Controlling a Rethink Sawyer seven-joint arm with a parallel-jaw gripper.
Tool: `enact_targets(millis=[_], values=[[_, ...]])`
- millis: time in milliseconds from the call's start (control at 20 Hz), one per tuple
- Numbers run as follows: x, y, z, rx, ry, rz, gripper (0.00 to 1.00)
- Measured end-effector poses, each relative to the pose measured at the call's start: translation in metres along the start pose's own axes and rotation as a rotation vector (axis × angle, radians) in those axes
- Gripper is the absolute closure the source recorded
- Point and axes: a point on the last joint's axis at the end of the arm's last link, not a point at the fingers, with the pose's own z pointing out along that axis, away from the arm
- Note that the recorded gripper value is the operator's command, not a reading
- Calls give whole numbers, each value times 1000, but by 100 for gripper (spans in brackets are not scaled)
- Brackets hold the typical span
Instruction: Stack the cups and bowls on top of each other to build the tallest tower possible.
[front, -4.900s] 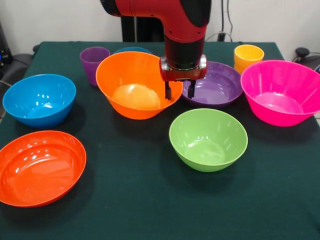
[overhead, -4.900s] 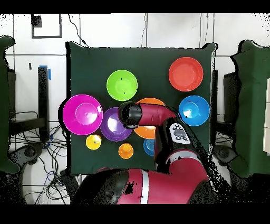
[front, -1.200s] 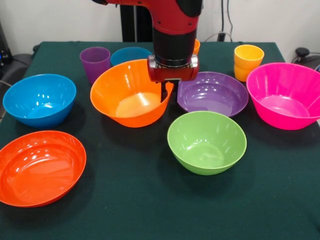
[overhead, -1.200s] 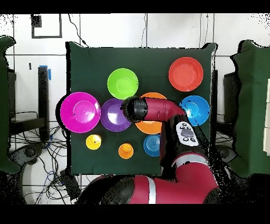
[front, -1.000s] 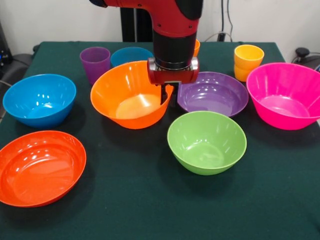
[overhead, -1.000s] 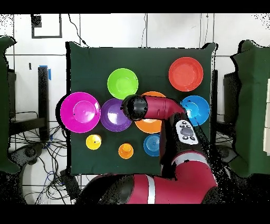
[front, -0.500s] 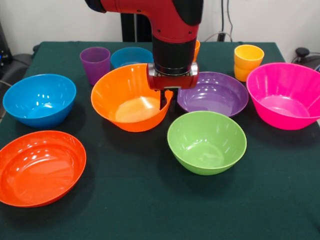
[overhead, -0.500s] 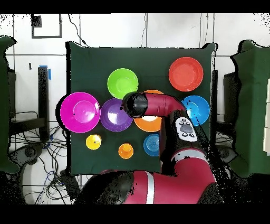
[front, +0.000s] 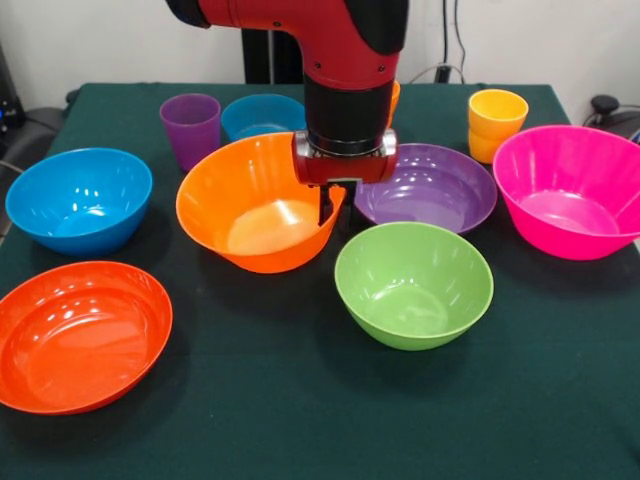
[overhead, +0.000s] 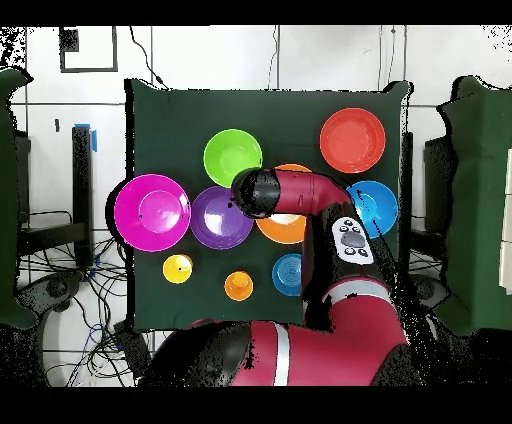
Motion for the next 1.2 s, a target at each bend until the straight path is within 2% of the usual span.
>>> enact_targets(millis=[1200], values=[[-46,-8,6,9,55,0,100]])
